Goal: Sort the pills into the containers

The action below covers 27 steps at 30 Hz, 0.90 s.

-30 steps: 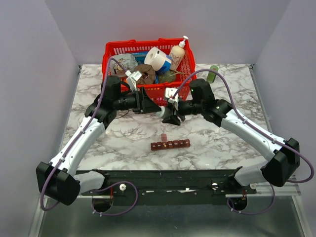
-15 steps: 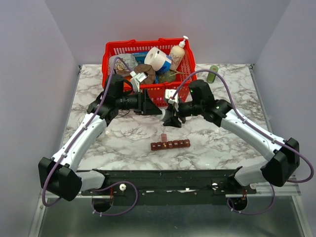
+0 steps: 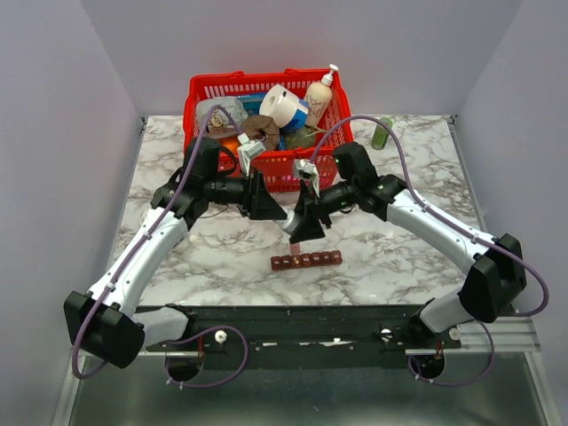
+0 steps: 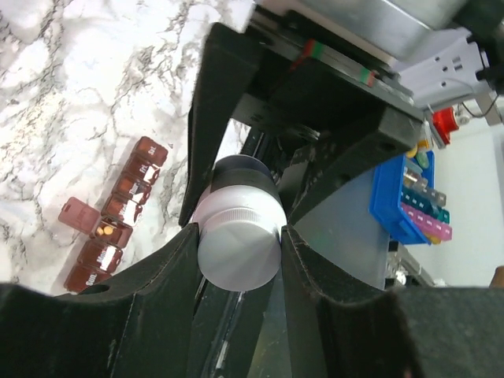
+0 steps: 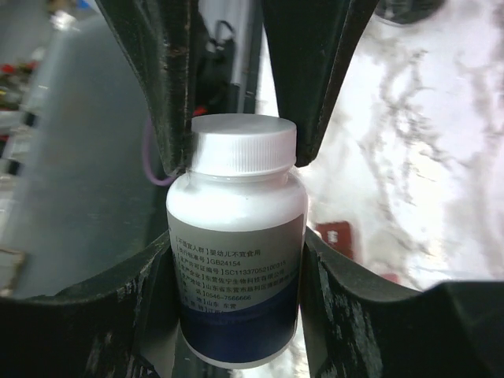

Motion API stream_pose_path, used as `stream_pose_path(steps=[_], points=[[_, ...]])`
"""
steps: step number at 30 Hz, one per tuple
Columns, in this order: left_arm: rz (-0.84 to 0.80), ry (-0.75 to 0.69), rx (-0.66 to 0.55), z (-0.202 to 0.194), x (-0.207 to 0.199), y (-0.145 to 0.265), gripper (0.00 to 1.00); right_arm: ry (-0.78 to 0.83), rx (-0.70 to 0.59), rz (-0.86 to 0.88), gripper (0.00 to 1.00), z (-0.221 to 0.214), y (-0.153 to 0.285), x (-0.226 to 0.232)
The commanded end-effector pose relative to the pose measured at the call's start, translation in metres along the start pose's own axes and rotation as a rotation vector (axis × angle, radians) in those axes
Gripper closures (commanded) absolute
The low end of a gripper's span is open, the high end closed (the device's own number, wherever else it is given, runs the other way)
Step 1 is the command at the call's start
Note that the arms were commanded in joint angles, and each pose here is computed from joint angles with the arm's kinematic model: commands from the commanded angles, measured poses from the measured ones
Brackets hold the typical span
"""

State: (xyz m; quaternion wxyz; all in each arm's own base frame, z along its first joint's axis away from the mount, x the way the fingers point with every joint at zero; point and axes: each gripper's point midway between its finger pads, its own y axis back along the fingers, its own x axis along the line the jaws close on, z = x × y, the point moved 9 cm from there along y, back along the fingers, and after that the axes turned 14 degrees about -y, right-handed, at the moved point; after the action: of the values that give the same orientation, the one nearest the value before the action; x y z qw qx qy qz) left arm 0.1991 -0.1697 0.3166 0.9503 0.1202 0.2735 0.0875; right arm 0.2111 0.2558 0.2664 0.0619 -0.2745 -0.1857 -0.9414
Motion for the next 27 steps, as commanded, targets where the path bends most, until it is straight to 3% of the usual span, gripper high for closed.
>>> stream_pose_path(steps=[1,3,5,6,8,9,11,14,19,27], points=[[-0.124,-0.127,-0.013,-0.003,-0.014,0.003,0.6,-0.024,-0.036,0.296,0.92,0.018,-0.005,0.023],[-0.144,-0.133,-0.014,-0.004,-0.017,0.004,0.6,-0.003,-0.038,0.354,0.92,0.019,-0.005,0.024],[-0.18,-0.143,-0.014,-0.005,-0.02,0.006,0.59,-0.088,-0.021,0.39,0.92,0.014,-0.004,0.028],[-0.191,-0.147,-0.012,-0.006,-0.022,0.005,0.58,-0.028,-0.04,0.42,0.92,0.019,-0.005,0.028],[-0.201,-0.157,-0.004,-0.006,-0.023,0.005,0.56,-0.111,-0.024,0.438,0.92,0.011,-0.005,0.029],[-0.195,-0.162,-0.001,-0.006,-0.023,0.006,0.52,-0.056,-0.042,0.452,0.92,0.015,-0.005,0.03],[-0.184,-0.162,0.002,-0.004,-0.023,0.006,0.46,-0.107,-0.035,0.455,0.92,0.009,-0.006,0.03],[-0.146,-0.164,-0.005,0.003,-0.02,0.007,0.24,-0.055,-0.051,0.441,0.92,0.013,-0.005,0.029],[-0.078,-0.128,-0.061,0.018,-0.019,0.013,0.05,-0.025,-0.064,0.378,0.92,0.012,-0.003,0.031],[-0.062,-0.094,-0.187,0.037,-0.032,0.026,0.01,-0.008,-0.07,0.263,0.92,0.013,-0.004,0.022]])
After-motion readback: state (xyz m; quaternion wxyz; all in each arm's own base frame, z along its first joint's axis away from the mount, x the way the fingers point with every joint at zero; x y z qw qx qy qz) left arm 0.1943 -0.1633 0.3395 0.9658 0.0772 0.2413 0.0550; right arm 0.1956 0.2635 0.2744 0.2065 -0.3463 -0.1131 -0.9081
